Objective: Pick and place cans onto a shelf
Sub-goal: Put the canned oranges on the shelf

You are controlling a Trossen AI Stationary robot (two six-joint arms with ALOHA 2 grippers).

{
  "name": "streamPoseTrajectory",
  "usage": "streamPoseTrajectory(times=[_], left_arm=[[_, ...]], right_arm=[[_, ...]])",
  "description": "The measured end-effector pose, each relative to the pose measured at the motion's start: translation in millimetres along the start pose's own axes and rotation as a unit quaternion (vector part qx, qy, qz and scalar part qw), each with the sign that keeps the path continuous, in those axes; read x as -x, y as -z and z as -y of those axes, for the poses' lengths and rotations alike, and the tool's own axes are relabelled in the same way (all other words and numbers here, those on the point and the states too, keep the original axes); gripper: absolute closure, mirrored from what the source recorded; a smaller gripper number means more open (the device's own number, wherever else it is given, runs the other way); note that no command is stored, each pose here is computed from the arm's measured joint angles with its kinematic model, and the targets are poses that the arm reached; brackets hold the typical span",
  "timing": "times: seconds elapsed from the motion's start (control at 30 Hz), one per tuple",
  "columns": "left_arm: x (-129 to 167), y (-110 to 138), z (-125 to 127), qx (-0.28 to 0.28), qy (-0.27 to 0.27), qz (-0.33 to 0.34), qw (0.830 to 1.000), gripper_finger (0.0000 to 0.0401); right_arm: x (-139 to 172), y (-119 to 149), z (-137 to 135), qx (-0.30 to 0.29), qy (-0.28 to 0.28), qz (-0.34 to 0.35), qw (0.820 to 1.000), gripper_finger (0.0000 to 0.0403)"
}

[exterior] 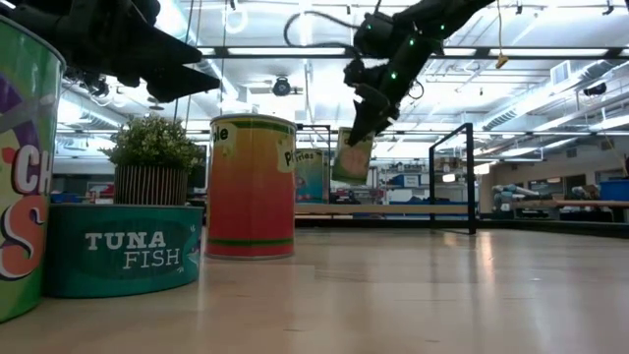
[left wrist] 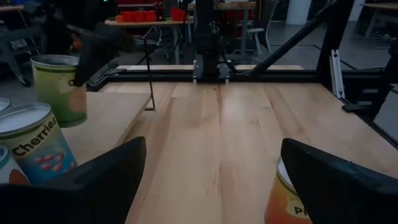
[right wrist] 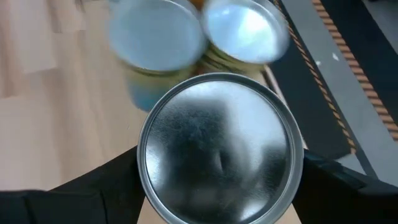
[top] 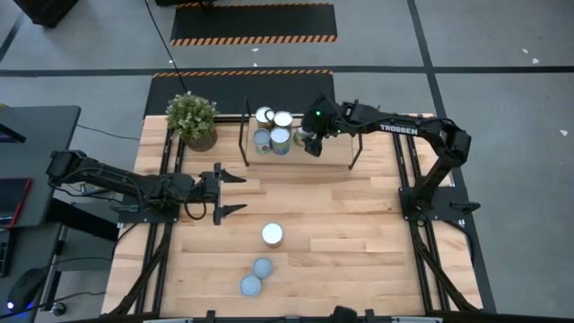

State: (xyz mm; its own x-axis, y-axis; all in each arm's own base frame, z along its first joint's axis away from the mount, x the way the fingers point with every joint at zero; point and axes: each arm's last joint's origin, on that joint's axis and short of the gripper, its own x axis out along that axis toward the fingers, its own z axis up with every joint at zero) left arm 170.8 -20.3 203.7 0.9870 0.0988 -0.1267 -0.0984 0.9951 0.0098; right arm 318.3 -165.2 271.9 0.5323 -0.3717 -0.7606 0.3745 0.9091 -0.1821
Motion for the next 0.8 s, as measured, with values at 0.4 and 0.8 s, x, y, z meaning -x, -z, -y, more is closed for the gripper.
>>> streamPoseTrajectory(times=[0.4,0.8], left_arm=[[0,1,0,0.011,0.000,-0.003,1.000,0.0023],[0,1,0,0.010,0.000,-0.004,1.000,0.0023]], right_arm=[[-36,15,37,-0.037,-0.007,-0.042,0.998,0.0060],[-34,20,33,-0.028,-0.021,-0.067,0.997,0.0006]])
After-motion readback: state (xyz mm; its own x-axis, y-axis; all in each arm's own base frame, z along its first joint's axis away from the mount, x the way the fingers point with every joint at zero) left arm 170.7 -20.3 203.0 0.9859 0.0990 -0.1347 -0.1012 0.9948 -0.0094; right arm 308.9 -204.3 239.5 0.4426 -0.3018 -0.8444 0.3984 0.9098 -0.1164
